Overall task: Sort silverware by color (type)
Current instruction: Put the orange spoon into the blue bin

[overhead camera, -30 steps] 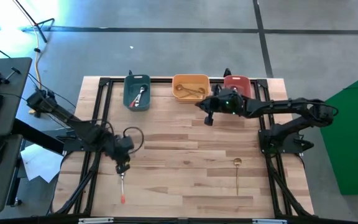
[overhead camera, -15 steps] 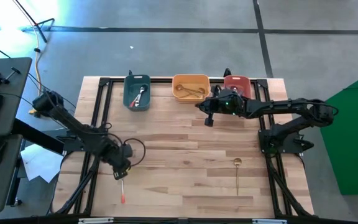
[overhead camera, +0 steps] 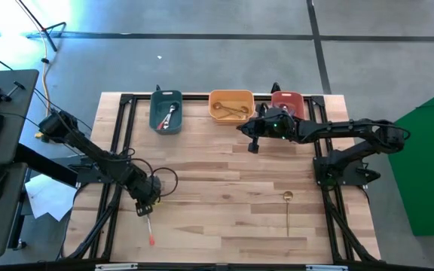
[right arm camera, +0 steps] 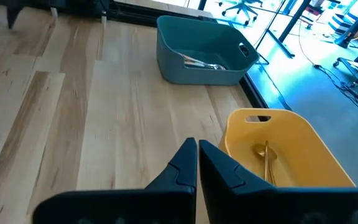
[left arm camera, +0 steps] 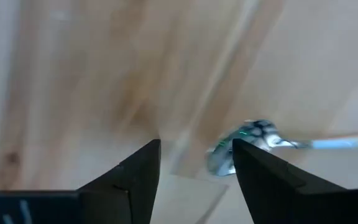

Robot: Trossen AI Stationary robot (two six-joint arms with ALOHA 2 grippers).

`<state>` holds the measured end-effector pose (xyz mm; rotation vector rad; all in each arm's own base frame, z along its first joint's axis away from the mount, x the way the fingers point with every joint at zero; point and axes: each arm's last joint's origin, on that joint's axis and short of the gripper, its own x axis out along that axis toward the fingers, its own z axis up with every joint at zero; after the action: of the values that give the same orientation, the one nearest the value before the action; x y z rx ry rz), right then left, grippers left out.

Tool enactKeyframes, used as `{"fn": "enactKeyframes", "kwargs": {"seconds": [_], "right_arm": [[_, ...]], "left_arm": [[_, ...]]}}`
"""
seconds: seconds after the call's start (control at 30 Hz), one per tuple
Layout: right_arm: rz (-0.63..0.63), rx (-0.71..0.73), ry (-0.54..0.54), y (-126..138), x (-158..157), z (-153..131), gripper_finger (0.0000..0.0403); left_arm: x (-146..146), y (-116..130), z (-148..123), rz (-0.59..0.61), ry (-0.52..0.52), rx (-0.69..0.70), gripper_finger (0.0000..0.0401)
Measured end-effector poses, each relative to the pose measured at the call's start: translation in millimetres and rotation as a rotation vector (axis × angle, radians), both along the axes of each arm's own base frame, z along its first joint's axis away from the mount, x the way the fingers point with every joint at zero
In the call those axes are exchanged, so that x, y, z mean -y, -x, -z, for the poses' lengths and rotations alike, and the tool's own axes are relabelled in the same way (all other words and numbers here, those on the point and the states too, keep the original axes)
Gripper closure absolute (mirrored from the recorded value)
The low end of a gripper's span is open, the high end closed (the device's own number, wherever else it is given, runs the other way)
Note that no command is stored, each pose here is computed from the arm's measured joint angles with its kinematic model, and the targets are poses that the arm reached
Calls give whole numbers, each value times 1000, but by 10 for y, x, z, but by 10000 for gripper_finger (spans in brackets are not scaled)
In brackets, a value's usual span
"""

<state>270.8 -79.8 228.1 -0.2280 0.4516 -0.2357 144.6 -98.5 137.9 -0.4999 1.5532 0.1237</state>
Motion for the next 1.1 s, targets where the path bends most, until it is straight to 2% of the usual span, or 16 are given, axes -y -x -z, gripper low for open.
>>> {"fn": "enactKeyframes", "kwargs": {"seconds": [0.2, 0.27, 0.43, 0.53, 0.67, 0.77, 0.87, 0.97, 1.1], "right_arm": [[0, 0, 0, 0, 0, 0, 403], [0, 0, 0, 0, 0, 0, 403], [0, 0, 0, 0, 0, 0, 403], [-1, 0, 1, 0, 0, -1, 403], [-1, -1, 3, 0, 0, -1, 403], [-1, -1, 2, 0, 0, -1, 403], [0, 1, 0, -1, 0, -2, 403], [1, 2, -2, -1, 0, -2, 403], [2, 2, -3, -1, 0, -2, 403]], "left_arm": [[20, -13, 36, 32, 52, 38, 261], [25, -18, 38, 53, 61, 47, 291], [77, -41, 17, 119, 179, 49, 385], [101, -66, -26, 143, 229, 47, 389], [30, -157, -172, 137, 217, 94, 397], [-109, -246, -368, 128, 153, 154, 398], [-308, -344, -638, 130, 45, 233, 400], [-574, -396, -911, 99, -136, 262, 400], [-934, -463, -1270, -18, -415, 306, 400]]}}
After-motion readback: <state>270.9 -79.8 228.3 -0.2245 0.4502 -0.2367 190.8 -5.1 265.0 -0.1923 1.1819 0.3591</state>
